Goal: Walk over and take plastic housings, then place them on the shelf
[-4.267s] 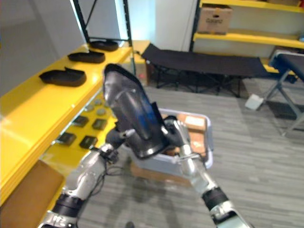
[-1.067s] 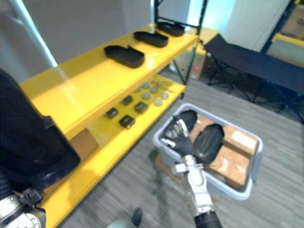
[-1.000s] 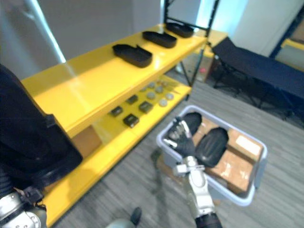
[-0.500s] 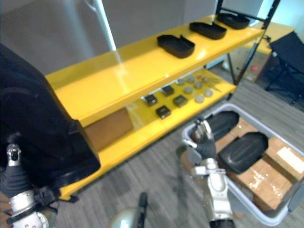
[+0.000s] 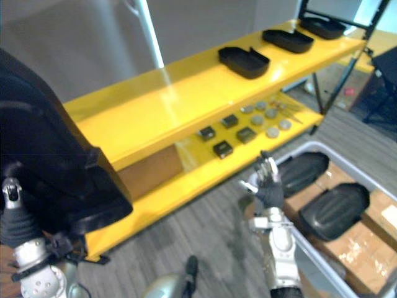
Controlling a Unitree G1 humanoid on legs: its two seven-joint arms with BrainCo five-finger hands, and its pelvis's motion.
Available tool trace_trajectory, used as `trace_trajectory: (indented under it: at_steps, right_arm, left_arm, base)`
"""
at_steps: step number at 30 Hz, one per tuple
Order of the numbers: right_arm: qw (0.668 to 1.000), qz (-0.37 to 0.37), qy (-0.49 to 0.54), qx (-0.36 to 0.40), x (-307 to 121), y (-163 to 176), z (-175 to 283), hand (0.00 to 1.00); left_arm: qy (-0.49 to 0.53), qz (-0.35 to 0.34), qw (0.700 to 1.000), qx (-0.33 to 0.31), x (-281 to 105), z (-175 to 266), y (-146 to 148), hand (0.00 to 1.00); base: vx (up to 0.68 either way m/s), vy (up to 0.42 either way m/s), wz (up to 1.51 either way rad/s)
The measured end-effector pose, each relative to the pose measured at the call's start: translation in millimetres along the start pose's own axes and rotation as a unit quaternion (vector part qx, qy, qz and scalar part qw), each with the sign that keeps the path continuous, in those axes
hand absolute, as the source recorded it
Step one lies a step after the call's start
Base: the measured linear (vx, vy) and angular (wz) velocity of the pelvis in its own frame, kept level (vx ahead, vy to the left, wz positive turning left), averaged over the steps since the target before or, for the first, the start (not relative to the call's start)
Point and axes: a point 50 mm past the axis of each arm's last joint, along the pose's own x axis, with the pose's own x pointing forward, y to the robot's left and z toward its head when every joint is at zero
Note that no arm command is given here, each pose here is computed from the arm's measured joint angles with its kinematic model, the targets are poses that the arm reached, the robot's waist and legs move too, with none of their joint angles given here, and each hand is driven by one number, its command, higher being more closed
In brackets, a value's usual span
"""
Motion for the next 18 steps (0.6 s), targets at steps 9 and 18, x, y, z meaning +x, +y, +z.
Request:
trace_trajectory:
  at_steps: [9,18]
  right_arm:
    - [0.998,-0.014,-0.051,-0.019,-8.6,-12.4,25.6,0.0]
    - [0.99,0.01,-0.134,-0.047,5.2,-26.8,64.6,0.0]
  left_arm:
    - [0.037,-0.001,0.999,-0.04,1.1,-17.8,-21.2,1.0]
    - [0.048,0.013,0.997,-0.051,-10.8,-7.0,-21.5,1.0]
  base:
    - [0.19,-0.109,0.7]
    - [0.26,-0.292,0.71]
